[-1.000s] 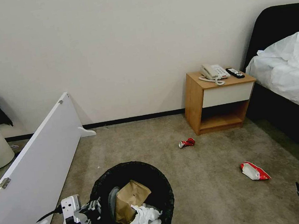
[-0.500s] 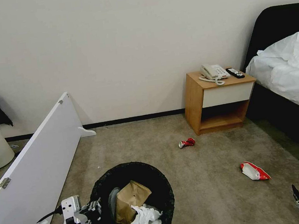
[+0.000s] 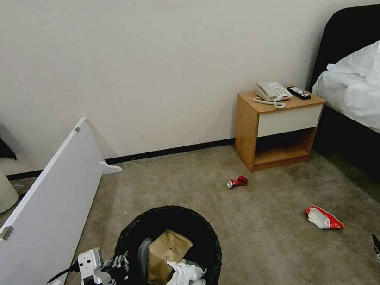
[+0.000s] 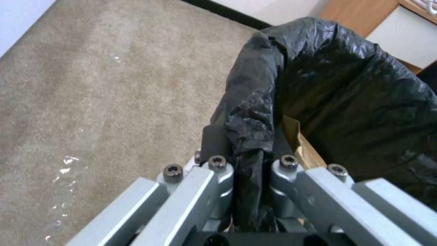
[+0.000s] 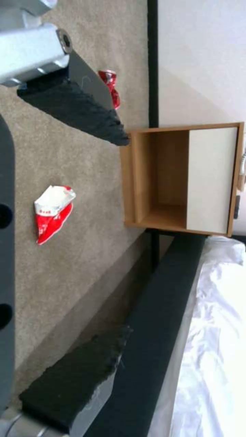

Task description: Pick up the trash bin, then pick up the garbage from the floor and place it into the trash bin.

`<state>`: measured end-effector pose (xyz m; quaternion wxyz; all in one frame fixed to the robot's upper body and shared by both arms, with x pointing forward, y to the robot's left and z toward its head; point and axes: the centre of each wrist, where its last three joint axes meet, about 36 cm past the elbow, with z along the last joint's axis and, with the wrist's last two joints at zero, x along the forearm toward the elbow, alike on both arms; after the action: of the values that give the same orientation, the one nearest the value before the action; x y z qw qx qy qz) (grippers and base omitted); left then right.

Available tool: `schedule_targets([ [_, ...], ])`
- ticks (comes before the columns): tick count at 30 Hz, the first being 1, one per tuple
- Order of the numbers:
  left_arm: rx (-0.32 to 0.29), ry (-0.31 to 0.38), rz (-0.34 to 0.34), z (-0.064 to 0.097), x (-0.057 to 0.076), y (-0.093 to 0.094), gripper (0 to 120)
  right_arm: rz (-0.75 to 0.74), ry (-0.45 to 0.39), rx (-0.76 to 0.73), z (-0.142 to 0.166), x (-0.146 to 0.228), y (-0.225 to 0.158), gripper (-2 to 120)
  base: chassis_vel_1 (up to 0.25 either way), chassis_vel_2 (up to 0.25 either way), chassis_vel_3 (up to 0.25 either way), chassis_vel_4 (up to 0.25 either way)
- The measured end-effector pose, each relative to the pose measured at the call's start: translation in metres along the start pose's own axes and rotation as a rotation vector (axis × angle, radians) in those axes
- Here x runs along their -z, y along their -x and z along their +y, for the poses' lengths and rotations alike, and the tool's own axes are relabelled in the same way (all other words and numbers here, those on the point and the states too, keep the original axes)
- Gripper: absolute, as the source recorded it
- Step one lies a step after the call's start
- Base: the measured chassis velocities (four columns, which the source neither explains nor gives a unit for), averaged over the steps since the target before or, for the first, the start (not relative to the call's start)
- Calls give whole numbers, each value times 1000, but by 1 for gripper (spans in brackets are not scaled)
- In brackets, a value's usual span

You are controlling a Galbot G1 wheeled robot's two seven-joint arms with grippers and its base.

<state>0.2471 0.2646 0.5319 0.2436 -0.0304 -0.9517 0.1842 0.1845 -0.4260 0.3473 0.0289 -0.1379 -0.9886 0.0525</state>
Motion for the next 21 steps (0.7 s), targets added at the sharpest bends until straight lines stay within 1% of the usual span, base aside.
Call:
schedule_targets([
  [11,-1,-1,1,0,0,0,4,1,6,0,-2,0,-1,100,-4,10,7,-9],
  [16,-2,-2,2,0,-1,0,4,0,7,3,-2,0,0,100,-96,107,98,-112],
  [21,-5,-1,1,-1,0,0,4,-5,7,8,-4,1,0,100,-171,191,189,-167],
])
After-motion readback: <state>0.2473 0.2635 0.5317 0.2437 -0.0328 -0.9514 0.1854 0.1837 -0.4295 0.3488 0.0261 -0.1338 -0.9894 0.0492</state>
